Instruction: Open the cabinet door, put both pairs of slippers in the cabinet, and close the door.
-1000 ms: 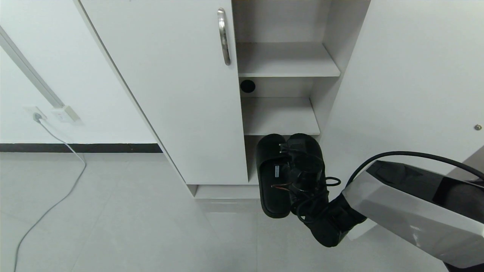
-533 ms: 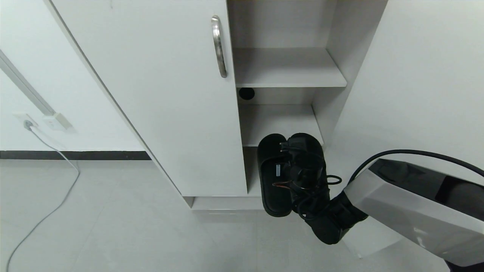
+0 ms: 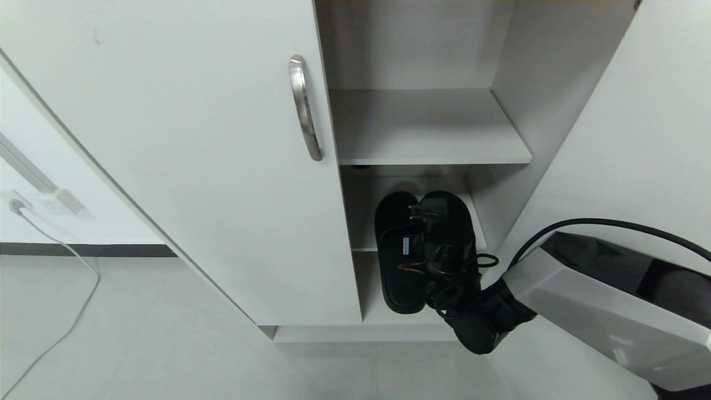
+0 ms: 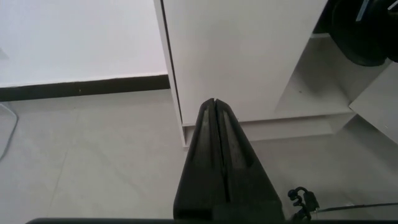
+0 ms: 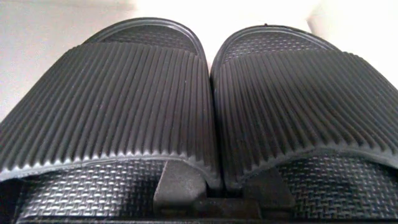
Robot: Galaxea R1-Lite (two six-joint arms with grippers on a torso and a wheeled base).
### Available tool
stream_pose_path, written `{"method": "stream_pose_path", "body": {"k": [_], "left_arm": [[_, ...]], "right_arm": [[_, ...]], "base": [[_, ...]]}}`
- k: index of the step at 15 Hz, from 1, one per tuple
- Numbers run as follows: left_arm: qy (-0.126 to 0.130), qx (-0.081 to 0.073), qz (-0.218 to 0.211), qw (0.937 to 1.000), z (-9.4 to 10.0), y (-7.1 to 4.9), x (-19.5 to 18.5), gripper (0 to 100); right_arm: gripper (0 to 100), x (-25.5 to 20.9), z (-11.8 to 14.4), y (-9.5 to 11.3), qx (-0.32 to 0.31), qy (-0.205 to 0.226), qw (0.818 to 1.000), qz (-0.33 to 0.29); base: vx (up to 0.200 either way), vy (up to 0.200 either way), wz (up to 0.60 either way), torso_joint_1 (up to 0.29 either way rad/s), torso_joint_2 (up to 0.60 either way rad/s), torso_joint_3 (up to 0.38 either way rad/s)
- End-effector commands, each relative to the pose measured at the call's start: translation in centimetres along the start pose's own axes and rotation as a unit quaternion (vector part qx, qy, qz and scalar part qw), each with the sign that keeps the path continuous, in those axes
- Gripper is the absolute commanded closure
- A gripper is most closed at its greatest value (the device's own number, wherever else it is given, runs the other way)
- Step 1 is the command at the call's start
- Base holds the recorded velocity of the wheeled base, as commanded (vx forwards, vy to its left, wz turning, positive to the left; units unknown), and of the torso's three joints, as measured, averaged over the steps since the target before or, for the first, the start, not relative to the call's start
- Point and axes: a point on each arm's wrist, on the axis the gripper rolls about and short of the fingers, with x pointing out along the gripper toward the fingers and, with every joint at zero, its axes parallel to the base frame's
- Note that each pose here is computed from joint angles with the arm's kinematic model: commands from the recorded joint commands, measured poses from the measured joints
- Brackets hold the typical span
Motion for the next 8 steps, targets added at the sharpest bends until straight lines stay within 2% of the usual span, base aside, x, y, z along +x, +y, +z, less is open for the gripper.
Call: {"method": "stream_pose_path", "body": {"k": [1, 8], "left_arm": [[0.001, 0.000, 0.000, 1.0000, 0.0, 0.0, 0.0, 100], [0.001, -0.006, 0.001, 1.0000, 0.0, 0.0, 0.0, 100]], "right_arm": [[100, 0.4, -0.3, 0.4, -0.001, 0.001, 1.000, 0.000], [100, 4.6, 0.9, 0.5, 0.017, 0.016, 0.999, -0.022]], "base": [[0.000, 0.000, 0.00, 0.000, 0.00, 0.000], [0.000, 0.000, 0.00, 0.000, 0.00, 0.000]]}}
